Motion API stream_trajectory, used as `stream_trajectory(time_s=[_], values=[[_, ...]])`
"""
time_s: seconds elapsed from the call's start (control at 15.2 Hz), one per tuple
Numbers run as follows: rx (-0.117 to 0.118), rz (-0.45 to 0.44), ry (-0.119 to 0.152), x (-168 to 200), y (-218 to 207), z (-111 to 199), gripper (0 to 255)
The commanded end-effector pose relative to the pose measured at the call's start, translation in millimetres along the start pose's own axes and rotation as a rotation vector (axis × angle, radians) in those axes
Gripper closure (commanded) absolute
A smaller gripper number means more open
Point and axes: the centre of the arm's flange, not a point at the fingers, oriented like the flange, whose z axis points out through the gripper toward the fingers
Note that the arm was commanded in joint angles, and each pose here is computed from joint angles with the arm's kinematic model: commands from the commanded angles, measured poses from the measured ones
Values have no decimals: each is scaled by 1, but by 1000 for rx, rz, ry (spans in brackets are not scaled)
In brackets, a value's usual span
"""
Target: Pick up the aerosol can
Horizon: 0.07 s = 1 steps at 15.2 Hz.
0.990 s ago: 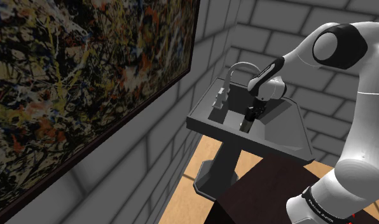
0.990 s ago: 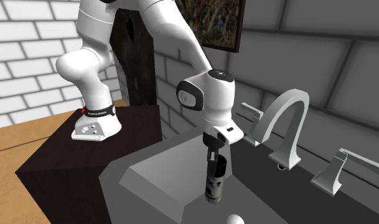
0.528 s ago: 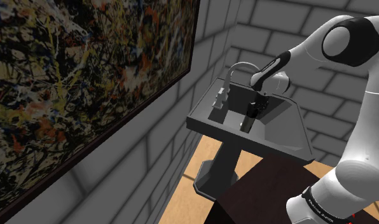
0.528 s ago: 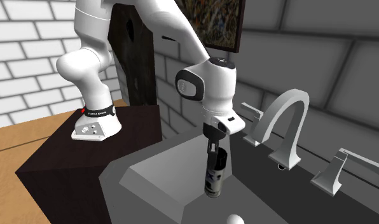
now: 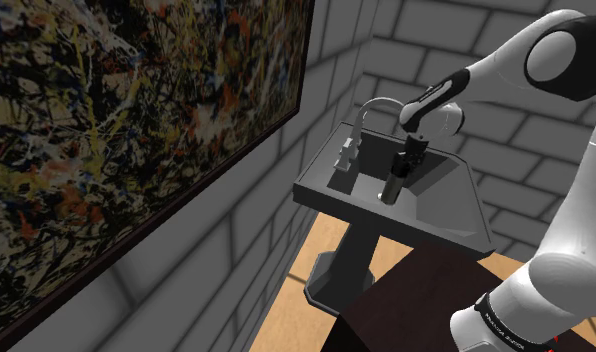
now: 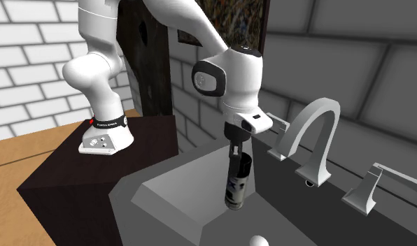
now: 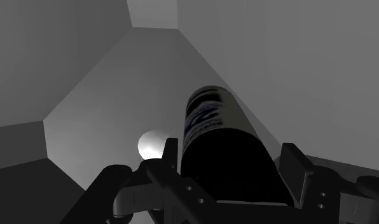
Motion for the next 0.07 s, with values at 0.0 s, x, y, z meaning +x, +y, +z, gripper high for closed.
stream_trajectory(time_s=[0.0], values=[[0,0,0,0,1,-3,255]])
